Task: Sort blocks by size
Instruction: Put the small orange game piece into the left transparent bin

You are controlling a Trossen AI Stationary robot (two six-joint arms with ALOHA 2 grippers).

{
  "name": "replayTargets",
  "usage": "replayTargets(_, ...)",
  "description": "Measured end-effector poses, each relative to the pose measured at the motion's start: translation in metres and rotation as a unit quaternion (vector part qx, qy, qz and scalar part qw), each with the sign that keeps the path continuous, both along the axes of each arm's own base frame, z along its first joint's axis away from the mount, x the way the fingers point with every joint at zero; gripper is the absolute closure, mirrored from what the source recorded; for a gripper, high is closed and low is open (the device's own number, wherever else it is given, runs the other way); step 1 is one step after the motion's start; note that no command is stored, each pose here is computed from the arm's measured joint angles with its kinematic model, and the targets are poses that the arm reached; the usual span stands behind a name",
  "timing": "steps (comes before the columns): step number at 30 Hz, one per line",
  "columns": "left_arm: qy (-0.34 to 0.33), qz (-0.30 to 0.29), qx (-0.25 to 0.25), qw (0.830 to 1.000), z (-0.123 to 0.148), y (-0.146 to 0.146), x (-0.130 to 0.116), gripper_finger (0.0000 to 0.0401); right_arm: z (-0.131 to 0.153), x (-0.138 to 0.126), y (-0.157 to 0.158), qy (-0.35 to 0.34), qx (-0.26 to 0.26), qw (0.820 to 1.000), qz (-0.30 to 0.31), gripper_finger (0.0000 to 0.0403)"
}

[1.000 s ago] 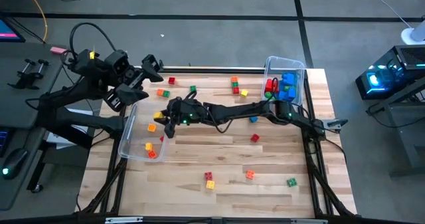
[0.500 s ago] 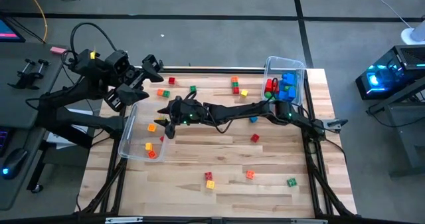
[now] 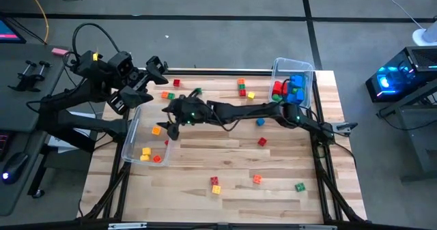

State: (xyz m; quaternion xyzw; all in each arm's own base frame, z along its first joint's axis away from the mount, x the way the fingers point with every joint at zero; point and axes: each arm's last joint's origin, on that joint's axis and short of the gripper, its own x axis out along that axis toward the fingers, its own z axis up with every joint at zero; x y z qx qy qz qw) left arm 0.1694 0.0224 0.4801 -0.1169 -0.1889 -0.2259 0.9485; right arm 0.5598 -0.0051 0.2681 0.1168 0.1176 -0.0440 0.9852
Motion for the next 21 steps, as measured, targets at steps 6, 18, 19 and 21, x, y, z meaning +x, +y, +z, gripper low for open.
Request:
replayTargets(6,-0.006,0.007,0.013,1.000,0.000,0.000,0.000,0.0135,0.025,-0.017,0.001,0.126,-0.058,0.990,0.028,0.0106)
replayTargets(18,-0.013,0.023,0.042,0.999,-0.001,0.001,0.001,0.0135,-0.027,-0.084,0.040,0.403,-0.024,0.910,0.095,0.0168)
replayTargets(19,-0.011,0.024,0.042,0.999,-0.002,0.001,0.001,0.0135,-0.031,-0.090,0.047,0.413,-0.021,0.905,0.097,0.0170)
replayTargets(21,-0.008,0.025,0.044,0.999,-0.002,0.001,0.002,0.0135,-0.037,-0.105,0.061,0.430,-0.013,0.897,0.100,0.0173)
